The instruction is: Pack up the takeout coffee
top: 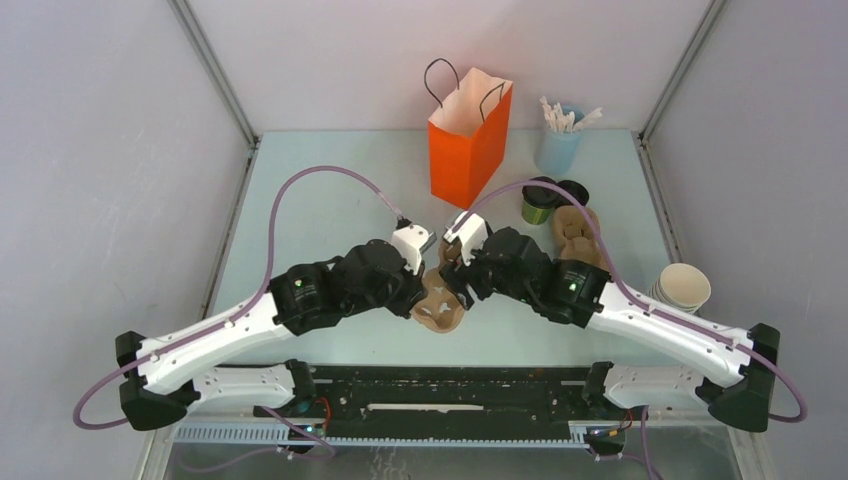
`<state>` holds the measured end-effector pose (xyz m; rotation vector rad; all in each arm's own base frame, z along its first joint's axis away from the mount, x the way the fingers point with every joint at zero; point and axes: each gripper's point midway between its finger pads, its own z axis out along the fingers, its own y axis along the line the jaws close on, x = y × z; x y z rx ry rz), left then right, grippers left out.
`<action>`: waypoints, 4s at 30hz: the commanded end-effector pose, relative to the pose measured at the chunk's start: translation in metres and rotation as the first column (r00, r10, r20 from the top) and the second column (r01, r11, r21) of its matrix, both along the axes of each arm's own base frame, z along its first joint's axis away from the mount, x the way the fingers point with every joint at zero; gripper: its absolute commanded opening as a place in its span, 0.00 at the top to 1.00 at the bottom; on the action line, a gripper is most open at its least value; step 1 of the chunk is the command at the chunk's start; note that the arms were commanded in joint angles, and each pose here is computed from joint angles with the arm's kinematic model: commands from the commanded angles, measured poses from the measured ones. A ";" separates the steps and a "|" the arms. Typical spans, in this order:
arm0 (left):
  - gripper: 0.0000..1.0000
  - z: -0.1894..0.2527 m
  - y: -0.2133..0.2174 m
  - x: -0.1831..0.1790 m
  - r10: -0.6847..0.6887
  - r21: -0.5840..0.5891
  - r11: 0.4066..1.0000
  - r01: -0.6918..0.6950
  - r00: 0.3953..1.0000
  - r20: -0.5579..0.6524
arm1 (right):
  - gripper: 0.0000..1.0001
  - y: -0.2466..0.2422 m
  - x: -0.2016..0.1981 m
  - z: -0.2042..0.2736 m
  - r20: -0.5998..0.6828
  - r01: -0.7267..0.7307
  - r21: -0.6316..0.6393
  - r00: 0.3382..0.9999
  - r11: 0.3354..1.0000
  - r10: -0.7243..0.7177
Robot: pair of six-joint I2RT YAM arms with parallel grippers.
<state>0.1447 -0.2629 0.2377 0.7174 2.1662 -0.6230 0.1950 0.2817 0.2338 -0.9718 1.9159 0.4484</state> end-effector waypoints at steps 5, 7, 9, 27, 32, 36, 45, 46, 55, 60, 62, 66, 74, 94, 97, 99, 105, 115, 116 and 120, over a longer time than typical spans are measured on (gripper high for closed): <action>1.00 -0.001 0.005 0.002 0.022 0.007 1.000 -0.023 1.000 0.008 | 0.30 0.014 0.010 0.014 0.069 0.013 0.046 0.997 0.999 -0.016; 1.00 -0.001 0.004 0.002 0.022 0.005 1.000 -0.022 1.000 0.008 | 0.37 0.017 0.007 0.011 0.061 -0.007 0.041 0.998 0.999 0.005; 1.00 -0.001 0.004 0.002 0.022 0.006 1.000 -0.022 1.000 0.007 | 0.38 0.019 0.007 0.009 0.059 -0.013 0.036 0.998 0.999 0.011; 0.15 0.093 0.078 0.086 0.432 -0.334 0.849 -0.410 0.902 -0.012 | 0.53 -0.062 0.001 0.004 0.032 0.234 0.063 0.971 0.970 -0.236; 0.06 0.153 0.069 0.172 0.552 -0.467 0.754 -0.461 0.831 0.070 | 0.54 -0.100 -0.007 0.007 0.015 0.320 0.128 0.946 0.939 -0.325; 0.00 0.191 0.042 0.246 0.547 -0.476 0.782 -0.403 0.809 0.213 | 0.55 -0.117 -0.016 0.014 0.023 0.327 0.183 0.941 0.927 -0.337; 0.00 0.195 0.026 0.400 0.628 -0.464 0.749 -0.473 0.730 0.270 | 0.55 -0.121 -0.031 0.022 -0.027 0.303 0.255 0.952 0.918 -0.306; 0.00 0.194 0.027 0.410 0.643 -0.479 0.736 -0.478 0.716 0.273 | 0.55 -0.122 -0.032 0.023 -0.024 0.299 0.257 0.953 0.919 -0.303; 0.15 0.166 0.008 0.472 0.632 -0.661 0.643 -0.386 0.755 0.174 | 0.56 -0.123 -0.034 0.033 0.001 0.274 0.296 0.958 0.915 -0.287; 0.34 0.156 -0.010 0.484 0.573 -0.723 0.615 -0.313 0.808 0.138 | 0.57 -0.123 -0.033 0.033 0.001 0.279 0.296 0.956 0.914 -0.292; 0.41 0.163 -0.019 0.483 0.537 -0.754 0.607 -0.253 0.829 0.154 | 0.58 -0.123 -0.033 0.035 0.002 0.278 0.299 0.957 0.913 -0.291; 0.82 0.173 -0.019 0.482 0.528 -0.760 0.609 -0.227 0.832 0.174 | 0.58 -0.124 -0.032 0.037 0.011 0.279 0.294 0.955 0.914 -0.295; 1.00 0.230 -0.004 0.405 0.376 -0.699 0.708 -0.101 0.892 0.252 | 0.58 -0.117 -0.036 0.039 0.028 0.220 0.271 0.971 0.937 -0.236; 1.00 0.163 -0.018 0.081 -0.135 -0.735 0.659 0.160 0.986 0.095 | 0.61 -0.101 -0.120 0.142 0.040 -0.196 0.463 0.979 0.865 0.200; 1.00 0.147 -0.023 0.065 -0.185 -0.730 0.657 0.187 0.979 0.085 | 0.61 -0.112 -0.137 0.174 0.075 -0.248 0.510 0.967 0.824 0.244; 1.00 0.134 -0.027 0.058 -0.202 -0.732 0.655 0.188 0.977 0.070 | 0.61 -0.116 -0.148 0.190 0.094 -0.287 0.520 0.955 0.805 0.280; 1.00 0.113 -0.037 0.049 -0.228 -0.720 0.664 0.201 0.972 0.062 | 0.61 -0.119 -0.137 0.225 0.123 -0.266 0.498 0.964 0.825 0.236; 1.00 0.167 -0.061 0.063 -0.318 -0.643 0.670 0.371 0.926 0.202 | 0.62 -0.105 -0.087 0.233 0.171 -0.133 0.469 0.984 0.873 0.058; 1.00 0.170 -0.064 0.063 -0.337 -0.638 0.663 0.391 0.917 0.213 | 0.62 -0.106 -0.081 0.230 0.166 -0.100 0.463 0.986 0.881 0.025; 1.00 0.168 -0.077 0.053 -0.420 -0.624 0.630 0.462 0.879 0.226 | 0.62 -0.103 -0.076 0.217 0.148 -0.084 0.430 0.989 0.899 0.022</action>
